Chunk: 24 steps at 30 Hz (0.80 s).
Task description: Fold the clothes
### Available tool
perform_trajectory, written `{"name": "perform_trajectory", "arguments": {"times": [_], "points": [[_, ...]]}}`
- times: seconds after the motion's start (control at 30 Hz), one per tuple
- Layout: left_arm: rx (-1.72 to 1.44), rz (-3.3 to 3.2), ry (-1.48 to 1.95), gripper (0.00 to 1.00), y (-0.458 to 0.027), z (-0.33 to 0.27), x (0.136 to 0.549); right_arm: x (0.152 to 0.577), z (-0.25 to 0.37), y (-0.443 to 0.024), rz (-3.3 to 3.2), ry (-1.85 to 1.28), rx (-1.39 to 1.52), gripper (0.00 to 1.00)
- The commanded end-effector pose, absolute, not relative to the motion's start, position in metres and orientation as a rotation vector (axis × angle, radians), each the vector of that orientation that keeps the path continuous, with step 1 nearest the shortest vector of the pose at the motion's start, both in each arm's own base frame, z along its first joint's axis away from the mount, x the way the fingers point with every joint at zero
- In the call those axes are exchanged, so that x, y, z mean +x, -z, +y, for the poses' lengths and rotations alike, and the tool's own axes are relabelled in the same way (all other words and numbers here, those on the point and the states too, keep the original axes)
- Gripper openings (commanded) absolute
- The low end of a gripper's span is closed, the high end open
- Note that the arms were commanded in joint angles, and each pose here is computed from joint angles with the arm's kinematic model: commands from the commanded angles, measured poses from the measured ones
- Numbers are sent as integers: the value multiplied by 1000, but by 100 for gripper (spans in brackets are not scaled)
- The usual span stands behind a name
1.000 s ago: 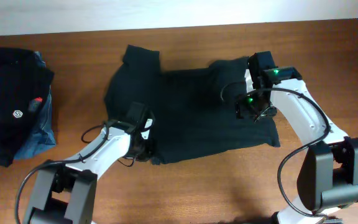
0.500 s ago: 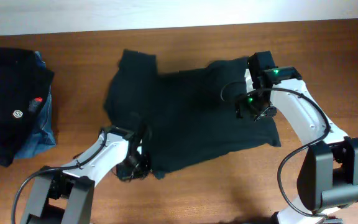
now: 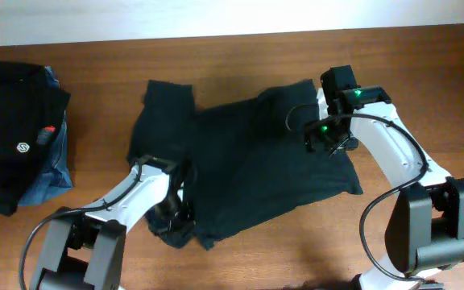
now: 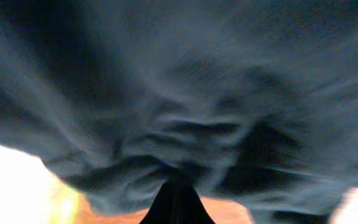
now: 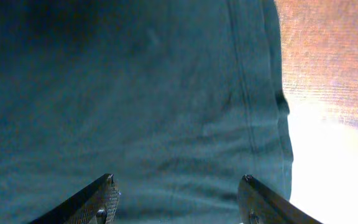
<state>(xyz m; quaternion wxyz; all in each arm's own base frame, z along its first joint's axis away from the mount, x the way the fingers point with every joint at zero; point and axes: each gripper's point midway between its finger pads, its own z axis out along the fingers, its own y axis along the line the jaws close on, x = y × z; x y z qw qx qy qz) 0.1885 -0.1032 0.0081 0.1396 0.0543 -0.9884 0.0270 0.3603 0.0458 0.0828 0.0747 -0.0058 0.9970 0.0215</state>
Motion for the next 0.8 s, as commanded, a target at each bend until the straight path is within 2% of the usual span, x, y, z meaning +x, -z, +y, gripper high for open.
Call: {"name": "perform_trajectory", "arguments": {"times": [0.0,0.07,0.13,0.3,0.37,0.43,0.47,0.5,0.53,0.57,0.6,0.77], "points": [[80,-2976,-98,0,-30,-109,223,370,43,-95,2938,-58,-9,67],[64,-3041,-119,1,-45,-113,239,373,45,-97,2929,-71,-16,67],[47,-3095,-133,2,-59,-114,249,377,51,-100,2909,-115,-50,73],[33,-3222,-60,4,-74,-105,269,397,58,-111,2824,-157,-65,76],[39,-3301,-39,7,-76,-104,287,411,63,-116,2760,-179,-106,77],[56,-3439,-57,16,-83,-109,319,435,66,-123,2660,-186,-124,78],[74,-3541,-81,20,-92,-113,343,450,68,-126,2603,-182,-143,72],[88,-3602,-98,21,-98,-115,356,460,69,-126,2567,-184,-144,56],[107,-3669,-122,21,-106,-118,371,467,71,-126,2543,-189,-146,33],[119,-3717,-146,22,-113,-120,381,479,74,-124,2507,-205,-151,16],[138,-3788,-198,22,-124,-125,395,488,80,-119,2480,-238,-163,4],[150,-3837,-242,22,-133,-129,406,516,89,-77,2454,-263,-180,4]]}}
